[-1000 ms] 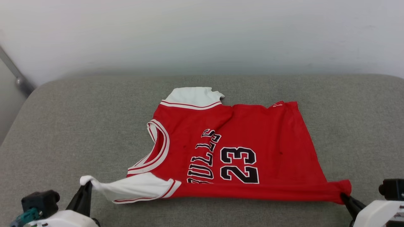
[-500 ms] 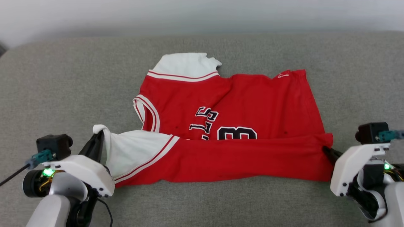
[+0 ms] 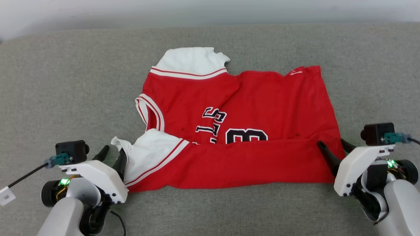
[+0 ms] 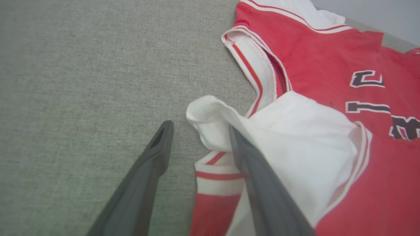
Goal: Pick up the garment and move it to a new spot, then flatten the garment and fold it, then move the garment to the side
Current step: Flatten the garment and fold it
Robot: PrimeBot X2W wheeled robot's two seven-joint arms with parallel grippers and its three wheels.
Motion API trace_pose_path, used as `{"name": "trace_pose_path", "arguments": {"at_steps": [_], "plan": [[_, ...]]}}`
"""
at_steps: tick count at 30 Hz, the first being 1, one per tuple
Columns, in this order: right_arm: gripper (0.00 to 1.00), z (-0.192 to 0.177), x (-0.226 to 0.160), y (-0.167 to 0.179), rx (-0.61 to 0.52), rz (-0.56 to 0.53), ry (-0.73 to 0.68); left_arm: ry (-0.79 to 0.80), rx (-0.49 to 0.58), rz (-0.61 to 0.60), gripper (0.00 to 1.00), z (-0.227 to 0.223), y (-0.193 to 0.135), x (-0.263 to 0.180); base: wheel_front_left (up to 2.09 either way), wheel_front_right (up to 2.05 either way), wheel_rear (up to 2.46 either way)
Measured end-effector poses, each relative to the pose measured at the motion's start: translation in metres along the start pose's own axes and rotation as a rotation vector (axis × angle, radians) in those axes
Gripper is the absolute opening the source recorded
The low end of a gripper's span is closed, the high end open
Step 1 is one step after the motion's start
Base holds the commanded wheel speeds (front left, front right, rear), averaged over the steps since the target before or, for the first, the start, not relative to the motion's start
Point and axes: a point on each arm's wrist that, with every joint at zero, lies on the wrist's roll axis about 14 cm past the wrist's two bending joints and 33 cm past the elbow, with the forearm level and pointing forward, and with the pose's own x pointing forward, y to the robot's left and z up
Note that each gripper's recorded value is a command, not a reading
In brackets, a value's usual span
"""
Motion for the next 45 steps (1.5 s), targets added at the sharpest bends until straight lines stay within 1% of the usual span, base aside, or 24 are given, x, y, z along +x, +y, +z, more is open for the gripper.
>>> {"name": "trace_pose_path", "arguments": {"at_steps": [2, 5, 8, 12, 15, 18, 21, 25, 28, 33, 36, 41, 42, 43, 44, 45], "plan": [[1.0, 0.007, -0.006, 0.001, -0.008, 0.005, -0.058, -0.015, -0.01, 0.007, 1.0, 0.003, 0.003, -0.004, 0.0, 0.0, 0.0], [1.0, 0.028, -0.022, 0.002, -0.024, 0.008, -0.194, -0.059, -0.014, 0.02, 1.0, 0.016, 0.008, -0.013, 0.0, 0.0, 0.0], [1.0, 0.048, -0.043, 0.005, -0.033, 0.014, -0.328, -0.099, -0.006, 0.04, 1.0, 0.03, 0.015, -0.024, 0.0, 0.0, 0.0], [1.0, 0.07, -0.076, 0.002, -0.075, -0.012, -0.489, -0.143, 0.015, 0.051, 1.0, 0.05, 0.018, -0.041, 0.0, 0.0, 0.0], [1.0, 0.081, -0.1, 0.003, -0.113, -0.035, -0.581, -0.15, 0.043, 0.039, 1.0, 0.062, 0.015, -0.053, 0.0, 0.0, 0.0], [1.0, 0.083, -0.121, 0.003, -0.128, -0.057, -0.634, -0.113, 0.076, 0.0, 1.0, 0.068, 0.005, -0.061, 0.0, 0.0, 0.0], [1.0, 0.082, -0.137, 0.004, -0.11, -0.07, -0.672, -0.028, 0.101, -0.03, 1.0, 0.062, -0.002, -0.065, 0.0, 0.0, 0.0], [1.0, 0.079, -0.15, 0.005, -0.107, -0.087, -0.689, 0.134, 0.118, -0.067, 1.0, 0.038, -0.009, -0.066, 0.0, 0.0, 0.0], [1.0, 0.081, -0.153, 0.008, -0.113, -0.089, -0.702, 0.249, 0.082, -0.068, 1.0, 0.017, -0.01, -0.063, 0.0, 0.0, 0.0], [1.0, 0.079, -0.147, 0.01, -0.091, -0.09, -0.693, 0.404, 0.059, -0.052, 1.0, -0.017, -0.006, -0.052, 0.0, 0.0, 0.0], [1.0, 0.074, -0.137, 0.007, -0.079, -0.098, -0.664, 0.476, 0.037, -0.04, 1.0, -0.034, -0.001, -0.041, 0.0, 0.0, 0.0], [1.0, 0.071, -0.124, -0.003, -0.081, -0.123, -0.634, 0.597, 0.011, -0.089, 1.0, -0.054, -0.008, -0.027, 0.0, 0.0, 0.0], [1.0, 0.072, -0.123, -0.005, -0.082, -0.129, -0.632, 0.614, 0.001, -0.097, 0.85, -0.057, -0.009, -0.025, 0.0, 0.0, 0.0], [1.0, 0.072, -0.123, -0.007, -0.083, -0.136, -0.632, 0.629, -0.009, -0.106, 0.39, -0.059, -0.01, -0.024, 0.0, 0.0, 0.0], [1.0, 0.073, -0.123, -0.009, -0.084, -0.14, -0.631, 0.639, -0.017, -0.115, 0.1, -0.06, -0.011, -0.024, 0.0, 0.0, 0.0], [1.0, 0.073, -0.123, -0.011, -0.086, -0.144, -0.628, 0.641, -0.027, -0.119, 0.0, -0.06, -0.012, -0.023, 0.0, 0.0, 0.0]]}}
